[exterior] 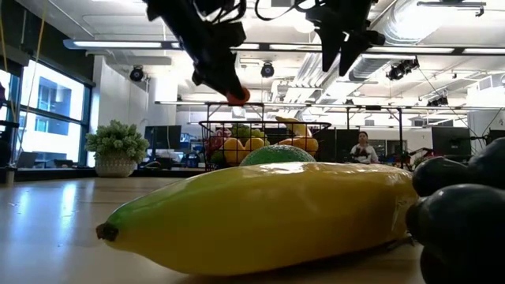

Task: Build produce basket
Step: Put the tangerine into the wire basket, then put the grapes into the wire basket

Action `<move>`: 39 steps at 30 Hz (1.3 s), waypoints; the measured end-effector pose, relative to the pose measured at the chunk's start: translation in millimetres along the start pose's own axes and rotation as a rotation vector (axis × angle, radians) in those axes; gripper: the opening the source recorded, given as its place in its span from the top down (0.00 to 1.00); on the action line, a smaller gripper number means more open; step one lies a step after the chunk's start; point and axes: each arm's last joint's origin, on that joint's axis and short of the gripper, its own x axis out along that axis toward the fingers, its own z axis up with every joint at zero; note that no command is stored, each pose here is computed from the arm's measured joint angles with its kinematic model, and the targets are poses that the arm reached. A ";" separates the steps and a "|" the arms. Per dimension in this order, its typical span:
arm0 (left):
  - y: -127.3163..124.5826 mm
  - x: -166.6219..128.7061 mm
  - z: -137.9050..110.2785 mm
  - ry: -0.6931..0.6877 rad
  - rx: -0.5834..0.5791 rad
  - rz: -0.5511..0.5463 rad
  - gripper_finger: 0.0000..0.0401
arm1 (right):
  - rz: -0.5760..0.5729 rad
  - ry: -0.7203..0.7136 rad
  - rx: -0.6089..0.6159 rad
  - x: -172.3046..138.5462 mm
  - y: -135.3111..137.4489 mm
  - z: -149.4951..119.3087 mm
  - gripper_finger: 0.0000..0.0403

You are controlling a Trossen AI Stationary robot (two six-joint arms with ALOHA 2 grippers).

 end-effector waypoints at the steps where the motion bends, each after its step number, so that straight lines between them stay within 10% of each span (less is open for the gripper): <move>1: 8.2 1.1 1.5 -0.009 -0.004 0.006 0.72 | 0.009 0.007 0.012 0.0 0.3 -0.2 0.44; 17: 83.6 16.8 7.3 -0.086 -0.021 0.083 0.71 | 0.057 0.070 0.206 1.4 2.8 -4.0 0.44; 39: 88.9 46.0 -1.1 -0.035 0.000 0.022 0.47 | -0.082 0.350 0.499 18.0 42.2 -100.3 0.44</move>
